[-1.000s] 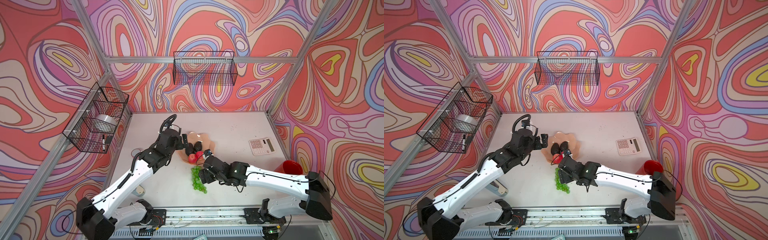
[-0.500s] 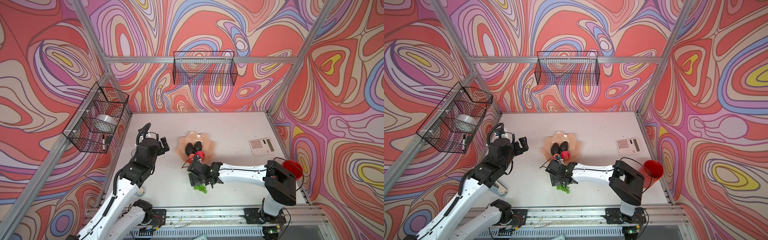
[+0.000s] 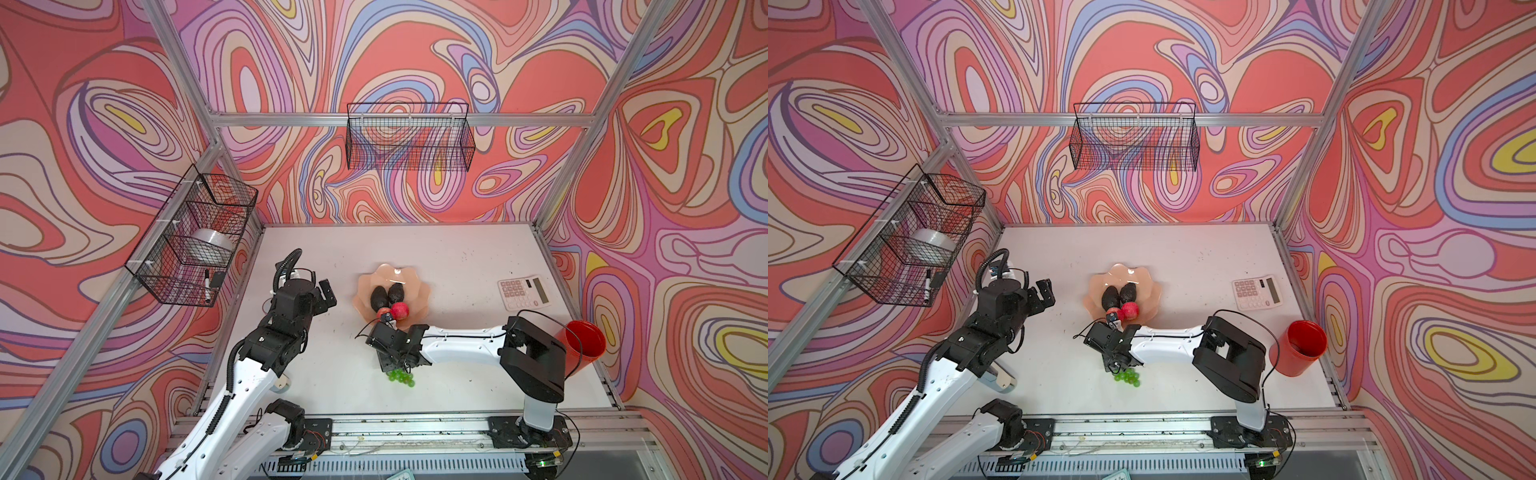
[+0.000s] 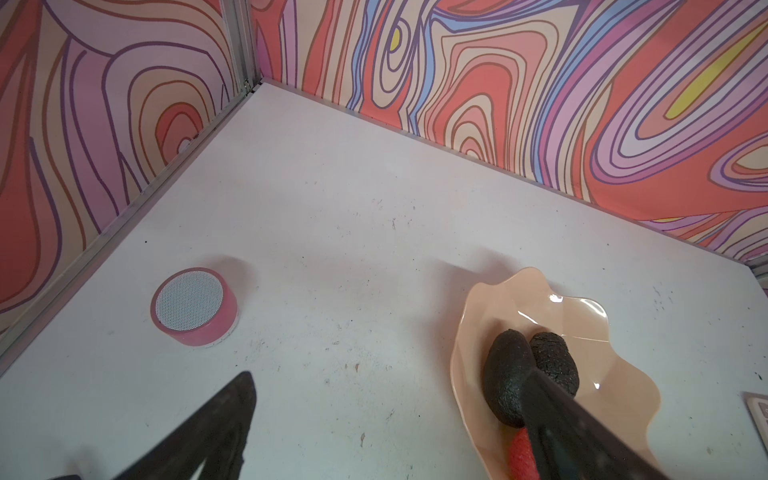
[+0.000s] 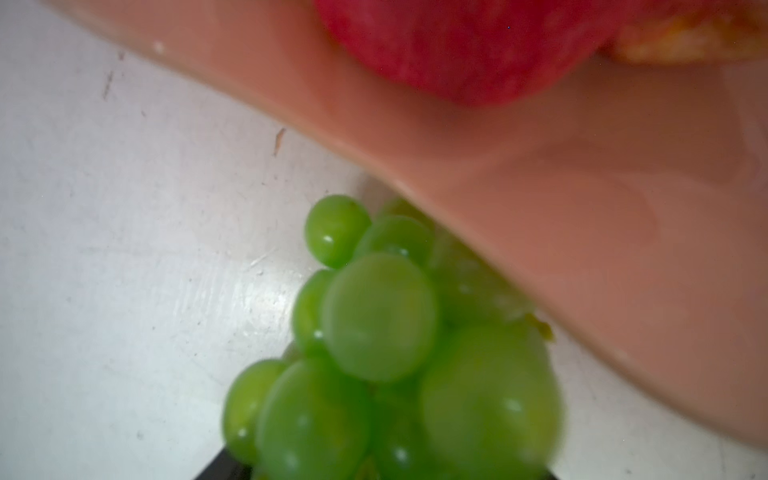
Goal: Place and organize the fake fruits in the fruit bowl
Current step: 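Grasp the green grapes with the right gripper while the left arm retracts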
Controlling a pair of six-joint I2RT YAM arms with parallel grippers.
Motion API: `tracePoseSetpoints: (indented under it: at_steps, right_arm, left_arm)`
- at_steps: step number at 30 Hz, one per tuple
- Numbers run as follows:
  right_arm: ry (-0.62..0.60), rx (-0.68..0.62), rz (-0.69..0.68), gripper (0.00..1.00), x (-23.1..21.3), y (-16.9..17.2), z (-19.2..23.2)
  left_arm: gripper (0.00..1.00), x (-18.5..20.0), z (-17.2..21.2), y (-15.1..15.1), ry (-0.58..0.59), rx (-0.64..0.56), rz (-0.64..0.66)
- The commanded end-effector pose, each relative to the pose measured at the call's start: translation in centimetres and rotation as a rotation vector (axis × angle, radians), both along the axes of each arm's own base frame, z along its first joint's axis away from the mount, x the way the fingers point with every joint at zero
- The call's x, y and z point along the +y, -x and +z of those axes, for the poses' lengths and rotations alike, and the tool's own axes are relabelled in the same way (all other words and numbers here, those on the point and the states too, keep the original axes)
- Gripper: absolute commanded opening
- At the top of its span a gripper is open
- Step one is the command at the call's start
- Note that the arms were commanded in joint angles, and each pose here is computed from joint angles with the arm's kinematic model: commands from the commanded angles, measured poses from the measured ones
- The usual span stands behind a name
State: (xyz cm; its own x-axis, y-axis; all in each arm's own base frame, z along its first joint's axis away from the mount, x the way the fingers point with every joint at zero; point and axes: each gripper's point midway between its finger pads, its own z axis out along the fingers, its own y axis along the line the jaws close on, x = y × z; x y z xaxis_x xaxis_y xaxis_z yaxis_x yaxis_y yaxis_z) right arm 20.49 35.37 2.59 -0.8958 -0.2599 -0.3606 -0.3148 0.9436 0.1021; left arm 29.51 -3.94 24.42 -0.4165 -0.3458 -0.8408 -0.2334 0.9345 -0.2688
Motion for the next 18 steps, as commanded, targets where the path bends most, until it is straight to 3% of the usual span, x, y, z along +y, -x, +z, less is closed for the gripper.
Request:
tracePoseSetpoints:
  at_steps: [1,6,12,18]
  right_arm:
    - [-0.002,-0.031,-0.022,0.54,-0.5,-0.3,0.8]
    - [-0.074,-0.069,-0.049,0.46,-2.4,0.4,4.0]
    - [-0.078,-0.081,-0.152,0.44,-8.4,2.4,7.3]
    - [-0.08,-0.249,-0.177,0.44,-11.1,0.1,15.1]
  left_arm:
    - [1.0,0.8,-0.5,0.5,-0.01,0.013,0.027]
    - [1.0,1.6,0.1,0.8,-0.026,-0.005,0.058]
    - [1.0,2.4,1.1,1.1,-0.027,-0.051,0.092]
    - [1.0,2.7,1.7,1.0,-0.038,-0.074,0.109]
